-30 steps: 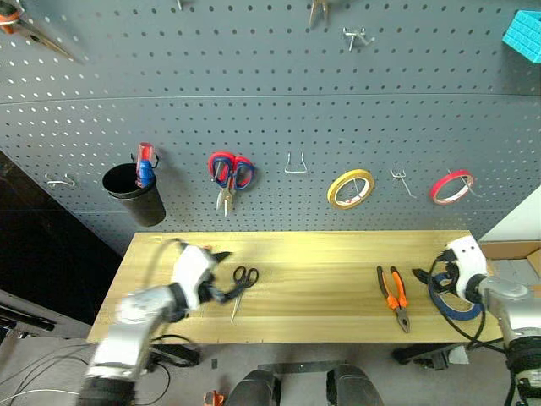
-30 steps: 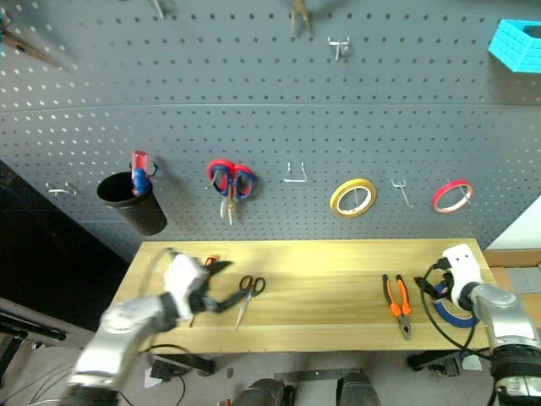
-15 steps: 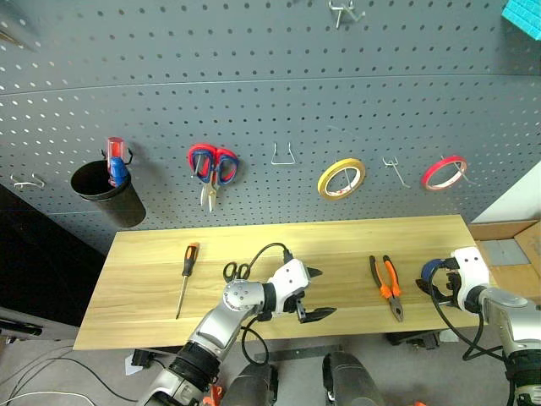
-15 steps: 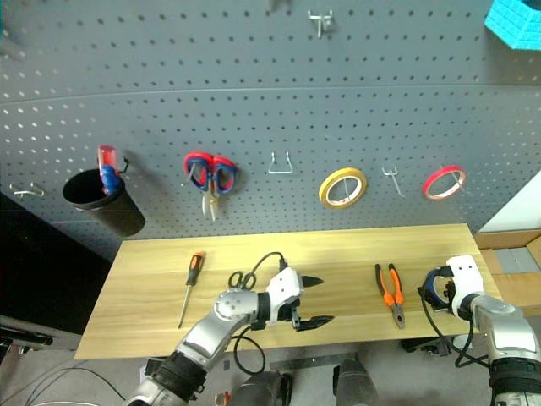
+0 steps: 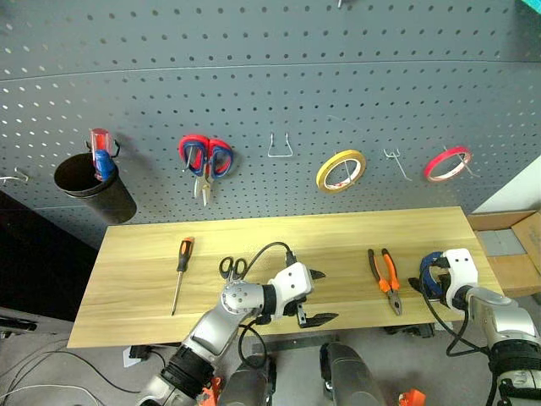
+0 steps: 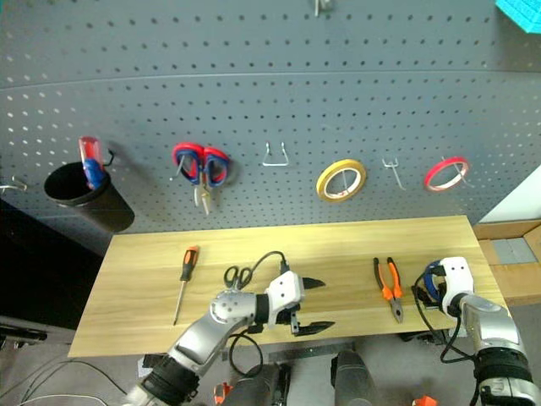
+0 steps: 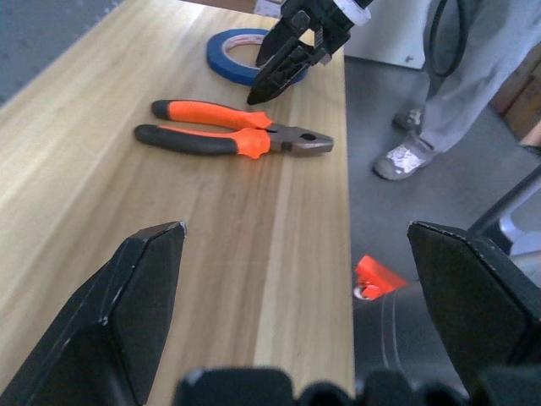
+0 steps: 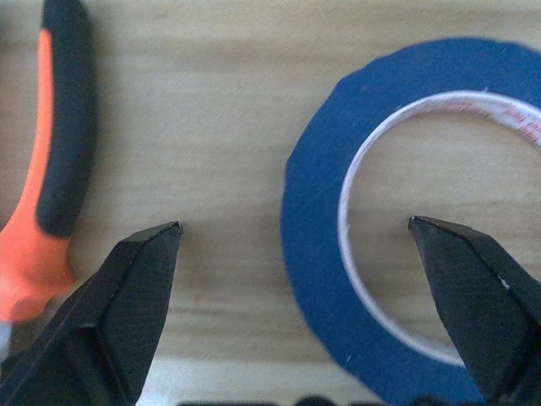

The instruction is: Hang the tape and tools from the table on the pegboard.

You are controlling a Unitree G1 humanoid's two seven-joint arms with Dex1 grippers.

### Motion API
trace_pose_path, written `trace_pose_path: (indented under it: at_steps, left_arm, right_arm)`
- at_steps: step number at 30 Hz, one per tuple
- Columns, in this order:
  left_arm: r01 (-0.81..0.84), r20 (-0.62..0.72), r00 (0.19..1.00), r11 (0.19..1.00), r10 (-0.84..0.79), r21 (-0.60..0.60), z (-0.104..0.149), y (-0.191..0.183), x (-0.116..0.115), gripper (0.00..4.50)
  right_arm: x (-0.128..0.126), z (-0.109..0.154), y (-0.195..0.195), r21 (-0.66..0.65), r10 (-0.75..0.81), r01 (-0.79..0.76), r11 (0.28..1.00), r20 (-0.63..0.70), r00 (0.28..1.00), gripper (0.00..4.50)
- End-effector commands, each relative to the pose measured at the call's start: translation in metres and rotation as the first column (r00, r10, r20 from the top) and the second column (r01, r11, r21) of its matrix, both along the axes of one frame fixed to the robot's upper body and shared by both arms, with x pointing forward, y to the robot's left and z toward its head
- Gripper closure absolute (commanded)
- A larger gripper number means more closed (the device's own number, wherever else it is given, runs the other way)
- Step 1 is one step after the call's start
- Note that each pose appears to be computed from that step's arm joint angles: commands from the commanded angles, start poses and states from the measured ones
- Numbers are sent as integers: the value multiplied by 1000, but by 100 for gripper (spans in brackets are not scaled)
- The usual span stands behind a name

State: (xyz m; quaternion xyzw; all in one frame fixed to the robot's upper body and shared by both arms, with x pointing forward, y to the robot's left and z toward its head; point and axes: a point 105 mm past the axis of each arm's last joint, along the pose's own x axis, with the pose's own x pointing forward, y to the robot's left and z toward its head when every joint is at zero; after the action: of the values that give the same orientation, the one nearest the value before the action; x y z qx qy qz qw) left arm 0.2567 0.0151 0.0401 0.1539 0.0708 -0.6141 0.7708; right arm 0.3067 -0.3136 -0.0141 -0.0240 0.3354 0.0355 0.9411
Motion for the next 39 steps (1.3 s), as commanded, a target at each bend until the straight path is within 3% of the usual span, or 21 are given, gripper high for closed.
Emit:
trace_pose_path:
  at_steps: [1, 4, 11, 13, 15, 19, 25, 29, 31, 34, 39]
  left_arm:
    - [18, 26, 1000, 999, -17, -39, 16, -1, -3, 0]
    - [12, 31, 999, 999, -11, -42, 19, 0, 1, 0]
    - [16, 58, 998, 997, -12, -70, 32, -4, 15, 0]
    - [10, 65, 998, 995, -4, -96, 38, -5, 21, 0]
    - [0, 63, 998, 991, 9, -134, 45, -5, 26, 0]
    - [-143, 71, 981, 927, 178, -346, 70, 1, 53, 0]
    - [-166, 114, 968, 910, 224, -380, 75, 15, 65, 0]
    - [-148, 137, 967, 913, 213, -380, 77, 18, 66, 0]
    - [-150, 152, 962, 903, 227, -402, 83, 18, 68, 0]
    - [-169, 173, 947, 876, 272, -452, 95, 21, 71, 0]
    - [-160, 217, 926, 840, 310, -519, 118, 28, 66, 0]
  right_arm:
    - [-9, -12, 0, 52, -30, 31, 998, -22, 999, 40]
    - [-10, -9, 4, 64, -16, 17, 998, -9, 1000, 125]
    - [-22, -4, 4, -13, 47, -47, 999, -29, 998, 373]
    - [-24, 3, 7, -57, 84, -85, 995, -17, 996, 414]
    - [-22, 19, 13, -79, 120, -117, 990, 33, 992, 414]
    - [-24, 83, 30, -105, 121, -93, 990, 305, 945, 414]
    - [-61, 169, 102, -46, 162, -174, 984, 641, 750, 414]
    - [-60, 197, 124, -50, 174, -200, 979, 716, 676, 414]
    - [-53, 215, 143, -120, 260, -259, 958, 742, 618, 414]
    - [-45, 243, 165, -102, 273, -329, 939, 801, 532, 414]
    - [-25, 249, 175, -94, 273, -344, 934, 808, 522, 414]
